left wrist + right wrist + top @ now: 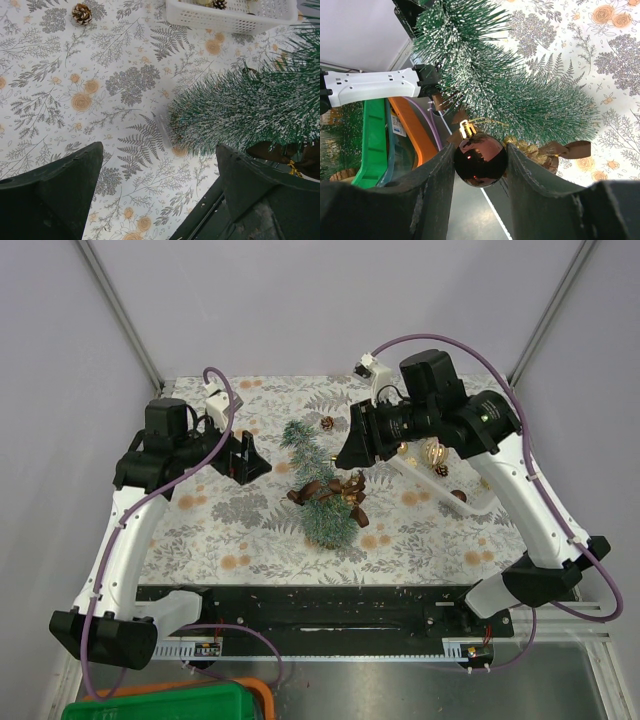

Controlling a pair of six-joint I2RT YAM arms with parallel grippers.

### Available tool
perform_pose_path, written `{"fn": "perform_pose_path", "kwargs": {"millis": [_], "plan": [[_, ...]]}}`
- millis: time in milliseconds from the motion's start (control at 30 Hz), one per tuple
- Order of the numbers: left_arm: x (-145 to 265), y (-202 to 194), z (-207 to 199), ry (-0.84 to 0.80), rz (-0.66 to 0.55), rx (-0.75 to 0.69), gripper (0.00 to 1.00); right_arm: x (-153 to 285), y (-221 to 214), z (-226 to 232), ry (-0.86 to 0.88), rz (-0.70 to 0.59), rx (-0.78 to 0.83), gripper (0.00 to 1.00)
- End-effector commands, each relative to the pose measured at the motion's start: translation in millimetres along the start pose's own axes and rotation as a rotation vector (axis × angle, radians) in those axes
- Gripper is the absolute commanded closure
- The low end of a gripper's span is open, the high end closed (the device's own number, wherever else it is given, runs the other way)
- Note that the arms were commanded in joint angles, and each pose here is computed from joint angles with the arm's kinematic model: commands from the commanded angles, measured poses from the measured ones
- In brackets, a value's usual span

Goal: Decorate the small christmas tree

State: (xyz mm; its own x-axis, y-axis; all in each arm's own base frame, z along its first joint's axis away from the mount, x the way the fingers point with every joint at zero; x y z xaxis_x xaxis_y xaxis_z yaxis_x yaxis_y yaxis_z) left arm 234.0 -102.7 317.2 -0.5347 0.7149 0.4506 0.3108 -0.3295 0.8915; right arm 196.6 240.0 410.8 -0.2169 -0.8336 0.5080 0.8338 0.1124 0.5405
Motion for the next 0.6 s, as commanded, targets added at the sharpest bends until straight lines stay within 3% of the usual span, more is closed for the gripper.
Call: {"fn": "perform_pose_path", "kwargs": {"millis": [0,567], "plan": [[5.1,27.8,0.2,0.009,-0.090,-0.060,0.01,5.0,2.4,8.6,0.005,-0.014,0.048,0.94],[1.7,28.9,-2.4,0.001,-0.093,-0.062,0.01,-8.0,9.3,13.3,0.003,-0.003,0.077,0.94]]}}
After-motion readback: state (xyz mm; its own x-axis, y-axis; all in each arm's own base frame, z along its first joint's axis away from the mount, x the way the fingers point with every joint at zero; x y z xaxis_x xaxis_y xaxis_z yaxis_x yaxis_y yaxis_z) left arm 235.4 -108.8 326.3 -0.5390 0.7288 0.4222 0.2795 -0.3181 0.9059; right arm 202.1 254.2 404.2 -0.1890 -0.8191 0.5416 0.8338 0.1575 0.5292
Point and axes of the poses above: each gripper's point midway between its finger pads, its own x axis back along the fingers, its own z axis along the line the jaws close on, y = z × x, the point moved 6 cm from there along x, back along the fingers, and after that the axes turned 14 degrees about -x, right-handed, at the moved point
